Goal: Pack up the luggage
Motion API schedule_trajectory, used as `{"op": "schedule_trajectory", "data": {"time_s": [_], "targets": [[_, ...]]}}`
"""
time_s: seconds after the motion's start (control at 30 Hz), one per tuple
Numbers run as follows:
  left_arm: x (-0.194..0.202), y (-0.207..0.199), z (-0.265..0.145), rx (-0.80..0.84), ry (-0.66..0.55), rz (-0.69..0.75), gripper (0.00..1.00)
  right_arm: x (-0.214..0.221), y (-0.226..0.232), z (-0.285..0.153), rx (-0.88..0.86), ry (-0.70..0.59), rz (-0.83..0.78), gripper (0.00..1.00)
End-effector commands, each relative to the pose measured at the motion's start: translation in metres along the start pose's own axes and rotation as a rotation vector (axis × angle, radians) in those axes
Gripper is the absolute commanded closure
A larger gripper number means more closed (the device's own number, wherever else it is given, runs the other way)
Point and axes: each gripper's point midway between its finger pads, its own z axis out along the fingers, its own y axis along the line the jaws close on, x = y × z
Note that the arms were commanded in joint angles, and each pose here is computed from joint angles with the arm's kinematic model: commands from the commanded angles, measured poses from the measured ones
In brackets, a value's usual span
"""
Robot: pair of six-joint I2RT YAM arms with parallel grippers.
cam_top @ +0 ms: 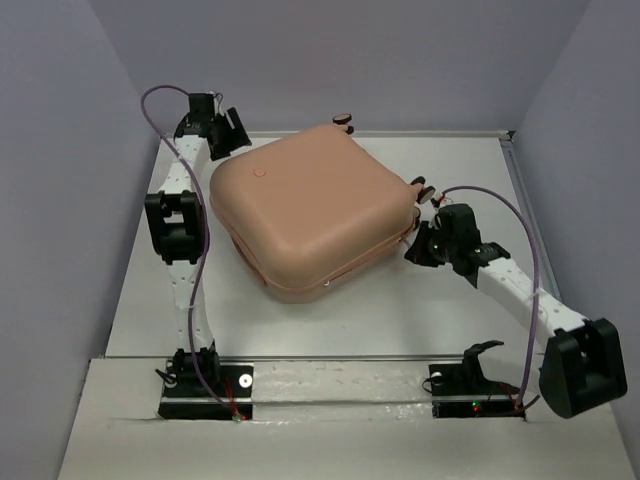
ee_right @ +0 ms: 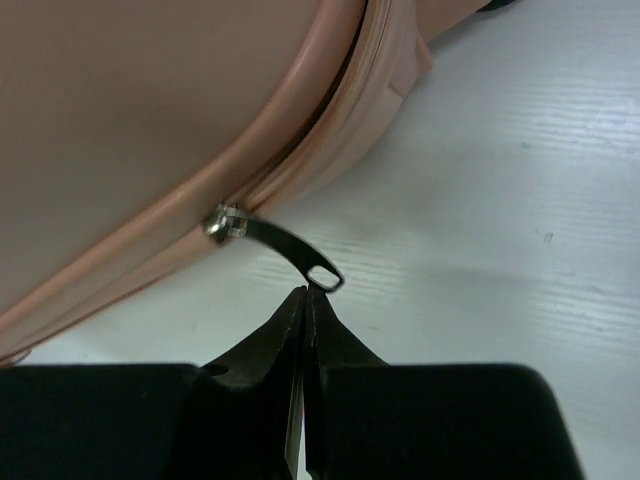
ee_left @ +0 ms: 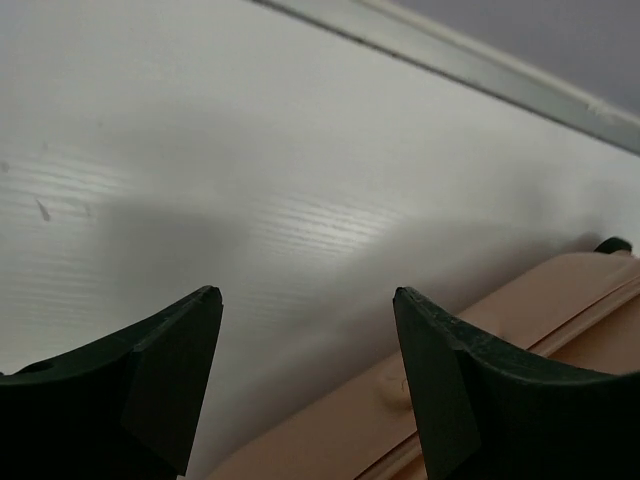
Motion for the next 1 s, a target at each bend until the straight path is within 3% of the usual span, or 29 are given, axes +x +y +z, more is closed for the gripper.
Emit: {"op": "schedule_trajectory", "data": {"time_s": [0.0, 0.13, 0.2, 0.23, 0.43, 0.5, 0.57, 0.63, 0.67, 0.8, 0.97], "targets": [[0.035, -0.05, -0.012, 0.128, 0.098, 0.095, 0.19, -0.064, 0.013, 0.032, 0.01, -0.136, -0.027, 0.93], [0.092, -0.055, -0.022, 0.175, 0.16, 0.064, 0.2, -0.106, 0.026, 0.062, -0.03, -0.202, -0.056, 0.93], [0.121, -0.051, -0.053, 0.187, 0.179, -0.002, 0.21, -0.134, 0.048, 0.068, -0.108, -0.25, -0.082, 0.93], [0.119, -0.054, -0.06, 0.213, 0.128, -0.01, 0.21, -0.132, 0.047, 0.083, -0.115, -0.222, -0.081, 0.93], [0.168, -0.037, -0.141, 0.223, 0.087, -0.057, 0.21, -0.185, 0.098, 0.098, -0.307, -0.222, -0.13, 0.93], [0.182, -0.034, -0.166, 0.237, 0.068, -0.065, 0.22, -0.179, 0.098, 0.114, -0.315, -0.151, -0.113, 0.93], [0.18, -0.037, -0.179, 0.252, 0.042, -0.055, 0.21, -0.196, 0.098, 0.119, -0.306, -0.163, -0.113, 0.91], [0.163, -0.038, -0.193, 0.233, -0.008, -0.031, 0.18, -0.198, 0.093, 0.12, -0.286, -0.139, -0.102, 0.79], [0.15, -0.037, -0.197, 0.218, -0.041, -0.012, 0.18, -0.209, 0.09, 0.116, -0.277, -0.158, -0.096, 0.67], [0.08, -0.033, -0.214, 0.158, -0.2, -0.027, 0.11, -0.22, 0.073, 0.102, -0.224, -0.171, -0.057, 0.42], [0.048, -0.032, -0.192, 0.211, -0.201, -0.131, 0.1, -0.218, 0.066, 0.076, -0.16, -0.191, -0.086, 0.21]]}}
